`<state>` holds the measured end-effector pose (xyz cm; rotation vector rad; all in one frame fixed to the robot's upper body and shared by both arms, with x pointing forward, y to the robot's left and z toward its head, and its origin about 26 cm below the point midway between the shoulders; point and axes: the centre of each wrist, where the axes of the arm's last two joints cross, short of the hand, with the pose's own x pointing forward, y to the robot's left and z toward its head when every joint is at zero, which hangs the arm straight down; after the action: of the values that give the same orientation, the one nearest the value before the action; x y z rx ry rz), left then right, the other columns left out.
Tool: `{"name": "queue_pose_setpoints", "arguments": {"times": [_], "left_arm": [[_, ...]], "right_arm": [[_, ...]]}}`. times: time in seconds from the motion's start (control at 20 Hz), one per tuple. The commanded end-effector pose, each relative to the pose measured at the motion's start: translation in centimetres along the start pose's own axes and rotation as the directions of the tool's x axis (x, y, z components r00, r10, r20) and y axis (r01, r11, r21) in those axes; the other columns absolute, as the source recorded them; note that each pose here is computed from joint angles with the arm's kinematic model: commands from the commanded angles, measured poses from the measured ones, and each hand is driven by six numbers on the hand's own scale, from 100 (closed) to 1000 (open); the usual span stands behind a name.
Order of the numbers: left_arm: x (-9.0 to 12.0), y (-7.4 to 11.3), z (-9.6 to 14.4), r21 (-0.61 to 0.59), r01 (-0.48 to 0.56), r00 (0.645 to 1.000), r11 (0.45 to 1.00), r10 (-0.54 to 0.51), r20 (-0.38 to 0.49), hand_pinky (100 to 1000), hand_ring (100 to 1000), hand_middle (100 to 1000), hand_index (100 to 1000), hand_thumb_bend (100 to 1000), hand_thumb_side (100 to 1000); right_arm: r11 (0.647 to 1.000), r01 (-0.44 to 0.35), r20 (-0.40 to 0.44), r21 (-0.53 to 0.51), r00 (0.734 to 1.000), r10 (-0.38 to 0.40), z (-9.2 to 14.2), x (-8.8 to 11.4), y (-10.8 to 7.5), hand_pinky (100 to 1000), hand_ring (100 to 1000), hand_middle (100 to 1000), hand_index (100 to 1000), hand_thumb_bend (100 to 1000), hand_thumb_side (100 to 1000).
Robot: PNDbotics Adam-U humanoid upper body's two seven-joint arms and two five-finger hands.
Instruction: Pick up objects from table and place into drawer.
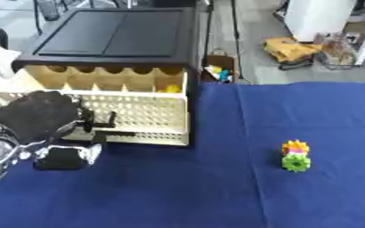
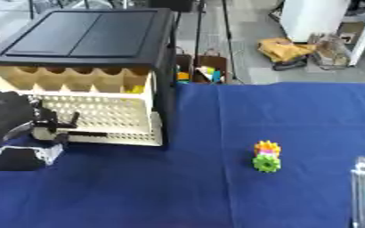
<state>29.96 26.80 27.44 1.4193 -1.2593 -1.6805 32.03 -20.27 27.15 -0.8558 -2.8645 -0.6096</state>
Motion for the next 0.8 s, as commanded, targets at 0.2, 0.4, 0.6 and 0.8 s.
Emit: {"name": "queue_pose_setpoints", "arguments": {"times": [0.2,0.4,0.6,0.8], "left_arm": [[-0.54,0.04,0.27,-0.012,0.024,1.0,1.0,-0.024,-0.007,100,100,100,630,119,788],[-0.52,-0.18,0.32,-0.017,0.026,1.0,1.0,-0.026,0.001,100,100,100,610,119,790],[-0.6,-0.33,0.38,-0.02,0.029,1.0,0.999,-0.029,0.0,100,100,100,594,123,791],[-0.74,-0.59,0.51,-0.028,0.03,0.999,0.999,-0.031,-0.012,100,100,100,585,127,792]], "right_arm": [[1.0,0.009,0.024,-0.016,1.0,-0.009,-0.52,0.52,0.21,674,525,474,751,100,1000],[1.0,0.009,0.023,-0.017,1.0,-0.008,-0.52,0.52,0.2,674,525,474,751,100,1000],[1.0,0.009,0.023,-0.017,1.0,-0.009,-0.53,0.53,0.21,674,525,474,751,100,1000],[1.0,0.01,0.024,-0.017,1.0,-0.009,-0.54,0.55,0.24,674,525,474,752,100,1000]]}}
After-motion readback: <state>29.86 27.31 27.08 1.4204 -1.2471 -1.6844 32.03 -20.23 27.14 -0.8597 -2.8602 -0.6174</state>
